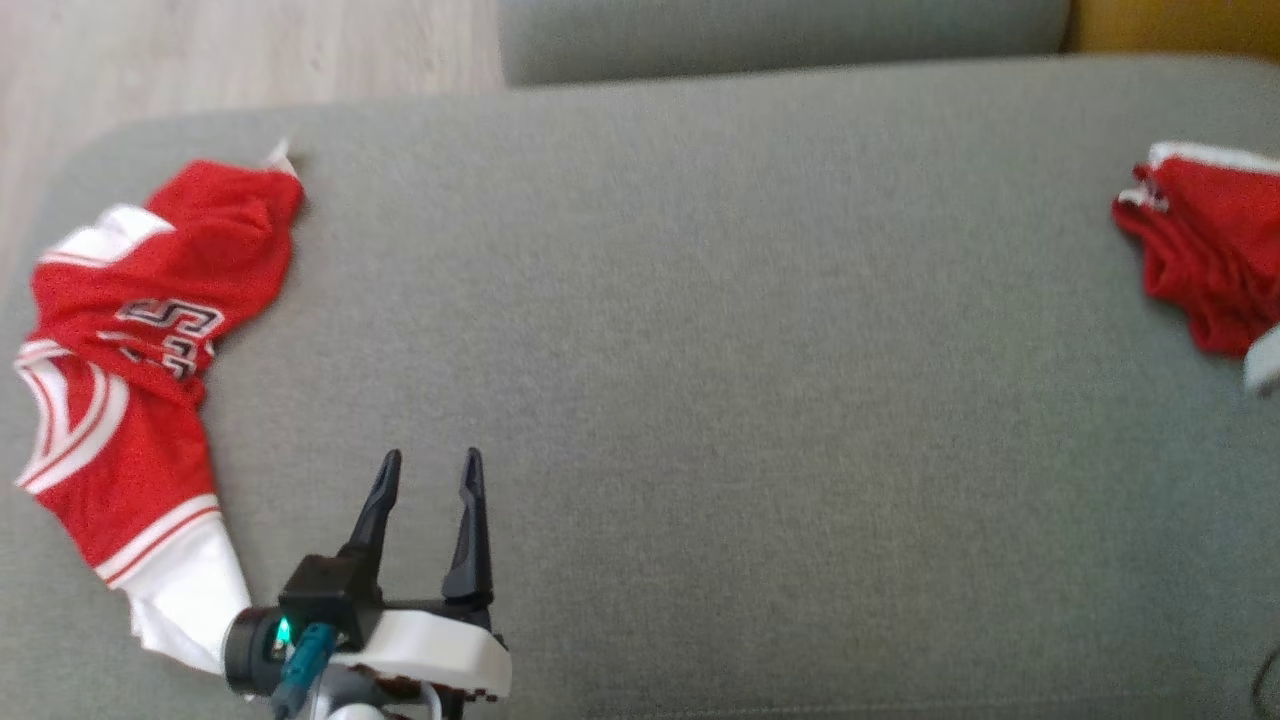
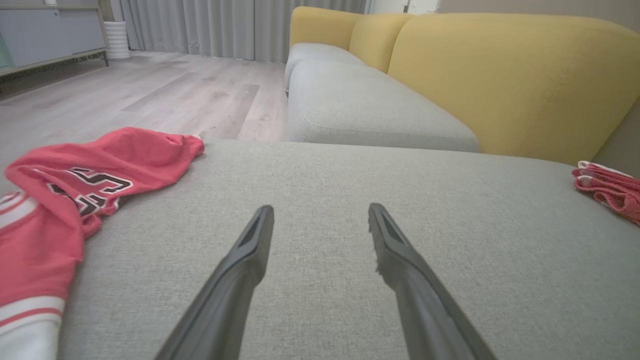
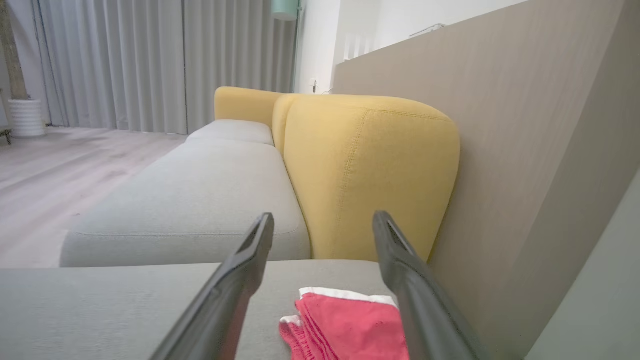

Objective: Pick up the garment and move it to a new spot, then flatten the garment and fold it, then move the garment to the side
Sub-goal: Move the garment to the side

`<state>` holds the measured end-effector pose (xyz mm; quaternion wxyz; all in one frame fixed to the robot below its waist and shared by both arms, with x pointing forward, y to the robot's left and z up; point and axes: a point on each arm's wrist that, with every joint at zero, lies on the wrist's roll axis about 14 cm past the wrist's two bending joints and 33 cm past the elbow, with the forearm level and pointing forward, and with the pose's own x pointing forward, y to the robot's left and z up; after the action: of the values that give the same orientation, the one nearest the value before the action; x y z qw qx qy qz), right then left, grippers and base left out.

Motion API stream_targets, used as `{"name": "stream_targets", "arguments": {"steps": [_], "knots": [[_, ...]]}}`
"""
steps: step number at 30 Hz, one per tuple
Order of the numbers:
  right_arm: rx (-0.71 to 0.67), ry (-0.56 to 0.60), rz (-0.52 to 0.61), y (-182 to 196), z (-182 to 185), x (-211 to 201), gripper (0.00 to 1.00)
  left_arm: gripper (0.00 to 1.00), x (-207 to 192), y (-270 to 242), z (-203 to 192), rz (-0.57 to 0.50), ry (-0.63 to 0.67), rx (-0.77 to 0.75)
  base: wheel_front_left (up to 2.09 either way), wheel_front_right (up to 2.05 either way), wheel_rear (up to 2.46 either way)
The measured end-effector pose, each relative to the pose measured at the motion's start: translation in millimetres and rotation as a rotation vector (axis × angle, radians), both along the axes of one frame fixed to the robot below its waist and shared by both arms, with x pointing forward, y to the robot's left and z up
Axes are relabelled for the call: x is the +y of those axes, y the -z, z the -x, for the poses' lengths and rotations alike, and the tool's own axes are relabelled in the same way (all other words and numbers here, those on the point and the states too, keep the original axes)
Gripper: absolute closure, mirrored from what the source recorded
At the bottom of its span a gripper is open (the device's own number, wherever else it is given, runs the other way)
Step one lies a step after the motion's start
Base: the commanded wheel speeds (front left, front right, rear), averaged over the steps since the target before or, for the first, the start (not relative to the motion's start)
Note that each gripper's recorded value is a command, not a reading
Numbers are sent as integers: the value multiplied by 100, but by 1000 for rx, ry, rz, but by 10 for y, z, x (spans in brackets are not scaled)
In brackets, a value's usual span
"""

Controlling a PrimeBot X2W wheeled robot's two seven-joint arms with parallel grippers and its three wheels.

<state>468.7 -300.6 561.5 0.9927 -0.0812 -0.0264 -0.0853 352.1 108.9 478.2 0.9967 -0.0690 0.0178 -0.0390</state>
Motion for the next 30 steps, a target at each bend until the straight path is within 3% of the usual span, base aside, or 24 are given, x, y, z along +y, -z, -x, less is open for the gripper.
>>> {"name": "stream_targets", "arguments": {"steps": [6,16,30], "knots": [[-41,-80,-76,9,473,452,0,0,147,-96,152,-3,-41,-31,0,0,0],[33,-134,-131,508,1007,819,0,0,285,49,332,-12,-70,9,0,0,0],[73,-174,-159,831,1206,1002,0,0,305,63,355,-17,-69,9,0,0,0]]}}
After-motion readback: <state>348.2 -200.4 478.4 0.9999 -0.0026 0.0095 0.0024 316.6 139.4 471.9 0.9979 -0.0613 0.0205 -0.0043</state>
